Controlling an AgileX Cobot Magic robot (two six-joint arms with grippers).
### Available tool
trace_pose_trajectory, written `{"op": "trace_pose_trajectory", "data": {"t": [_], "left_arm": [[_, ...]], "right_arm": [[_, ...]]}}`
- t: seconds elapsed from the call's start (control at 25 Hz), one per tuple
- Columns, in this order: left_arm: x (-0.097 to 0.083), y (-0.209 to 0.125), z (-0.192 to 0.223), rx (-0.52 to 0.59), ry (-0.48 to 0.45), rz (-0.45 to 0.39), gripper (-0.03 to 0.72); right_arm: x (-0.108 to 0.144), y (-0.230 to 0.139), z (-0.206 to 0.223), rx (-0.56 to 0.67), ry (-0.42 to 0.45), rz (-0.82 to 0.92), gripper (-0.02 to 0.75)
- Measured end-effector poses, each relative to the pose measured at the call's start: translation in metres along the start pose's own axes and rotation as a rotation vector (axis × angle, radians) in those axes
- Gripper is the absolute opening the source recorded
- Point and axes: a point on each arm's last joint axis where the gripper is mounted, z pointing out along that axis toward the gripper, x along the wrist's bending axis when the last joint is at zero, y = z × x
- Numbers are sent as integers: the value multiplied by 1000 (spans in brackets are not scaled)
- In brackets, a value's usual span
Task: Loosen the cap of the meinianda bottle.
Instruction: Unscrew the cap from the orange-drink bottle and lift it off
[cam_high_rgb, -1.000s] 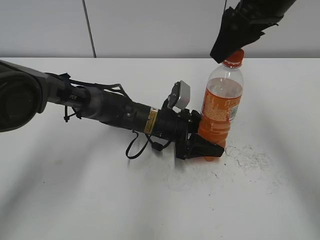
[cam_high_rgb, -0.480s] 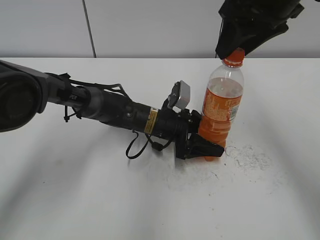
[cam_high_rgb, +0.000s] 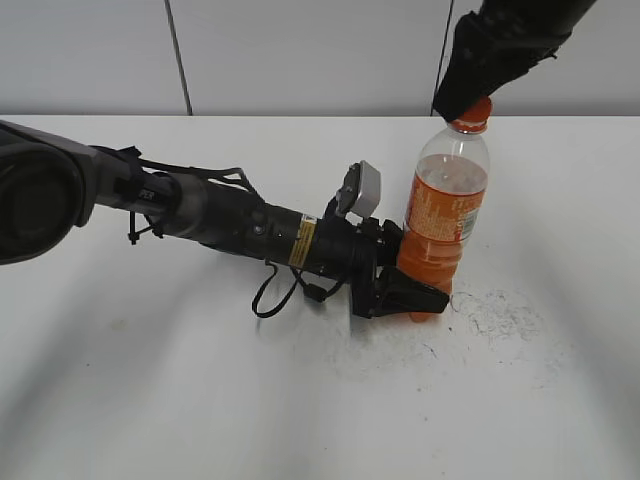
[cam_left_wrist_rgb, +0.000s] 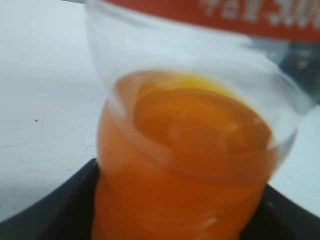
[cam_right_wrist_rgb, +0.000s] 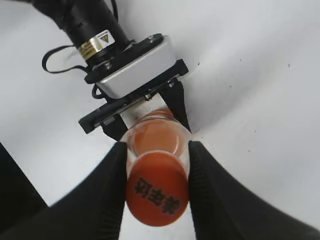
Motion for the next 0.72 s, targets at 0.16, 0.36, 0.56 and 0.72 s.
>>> {"op": "trace_pose_trajectory", "data": {"t": [0.16,0.36,0.56,0.72], "left_arm": [[0,0,0,0,0,0,550],[0,0,0,2,-3,5,550],[0,0,0,2,-3,6,550],[0,0,0,2,-3,6,550]], "right_arm": [[2,0,0,-8,23,-292,275],[4,1,0,-22,43,-394,275],[4,1,0,-21,39,-251,444],[2,0,0,-5,25,44,559]]}}
